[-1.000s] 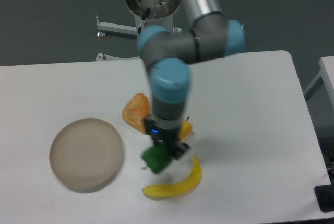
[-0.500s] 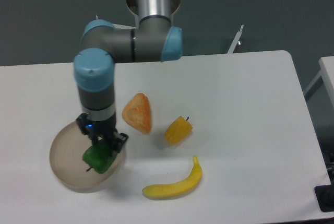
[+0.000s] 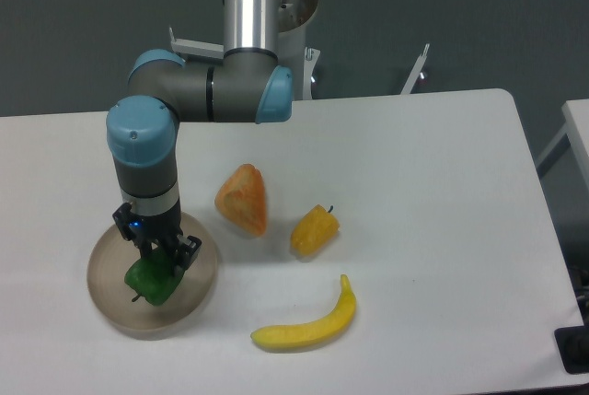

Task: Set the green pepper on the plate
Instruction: 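Lower the green pepper onto the beige plate and hold it there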

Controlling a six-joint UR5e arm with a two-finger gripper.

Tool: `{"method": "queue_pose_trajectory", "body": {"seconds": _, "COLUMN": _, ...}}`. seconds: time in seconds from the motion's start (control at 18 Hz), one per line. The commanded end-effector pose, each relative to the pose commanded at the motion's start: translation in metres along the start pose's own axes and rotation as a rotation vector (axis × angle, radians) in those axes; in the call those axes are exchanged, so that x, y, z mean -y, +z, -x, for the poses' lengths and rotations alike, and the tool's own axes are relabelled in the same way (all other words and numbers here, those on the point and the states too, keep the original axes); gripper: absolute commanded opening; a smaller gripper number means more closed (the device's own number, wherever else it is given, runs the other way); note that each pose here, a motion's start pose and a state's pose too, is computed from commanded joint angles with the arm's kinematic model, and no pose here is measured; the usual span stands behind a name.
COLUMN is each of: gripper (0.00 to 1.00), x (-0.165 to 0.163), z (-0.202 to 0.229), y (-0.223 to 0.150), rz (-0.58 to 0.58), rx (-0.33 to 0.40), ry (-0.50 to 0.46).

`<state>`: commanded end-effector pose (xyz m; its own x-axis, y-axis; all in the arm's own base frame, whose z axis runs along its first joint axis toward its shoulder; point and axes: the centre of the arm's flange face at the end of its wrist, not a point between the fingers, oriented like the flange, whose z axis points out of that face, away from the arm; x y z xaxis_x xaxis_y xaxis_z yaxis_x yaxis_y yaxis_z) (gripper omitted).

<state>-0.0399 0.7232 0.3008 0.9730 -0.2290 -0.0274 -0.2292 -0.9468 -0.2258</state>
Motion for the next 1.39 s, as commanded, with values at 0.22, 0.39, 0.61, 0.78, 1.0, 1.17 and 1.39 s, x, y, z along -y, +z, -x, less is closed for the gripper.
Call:
{"method": "queue_pose_trajectory", "body": {"seconds": 0.22, "gripper": 0.35, "x": 0.001, "z": -0.004, "y": 0.004, "rz": 0.005, "rx": -0.004, "ry": 0.002}}
{"method": "queue_pose_trajectory", "body": {"seconds": 0.39, "gripper": 0.35, "x": -0.003, "z": -0.006, "y": 0.012, "rz": 0.02, "rx": -0.012, "ry": 0.004}}
{"method": "queue_pose_trajectory", "body": {"seconds": 0.61, "gripper": 0.35, "x": -0.004, "z": -0.007, "y": 0.015, "rz": 0.024, "rx": -0.014, "ry": 0.002}}
{"method": "queue_pose_trajectory", "body": {"seconds": 0.78, "gripper": 0.36, "x": -0.004, "z": -0.007, "y": 0.015, "rz": 0.028, "rx": -0.014, "ry": 0.0}}
{"method": "queue_pose_trajectory", "body": {"seconds": 1.0, "gripper": 0.36, "x": -0.008, "z": -0.007, "y": 0.018, "rz": 0.037, "rx": -0.012, "ry": -0.002}}
{"method": "queue_pose_trajectory", "body": {"seconds": 1.17, "gripper": 0.36, "x": -0.008, "z": -0.008, "y": 0.019, "rz": 0.04, "rx": -0.014, "ry": -0.002}}
{"method": "queue_pose_trajectory", "body": {"seconds": 1.39, "gripper": 0.36, "x": -0.01, "z": -0.008, "y": 0.021, "rz": 0.046, "rx": -0.015, "ry": -0.004}}
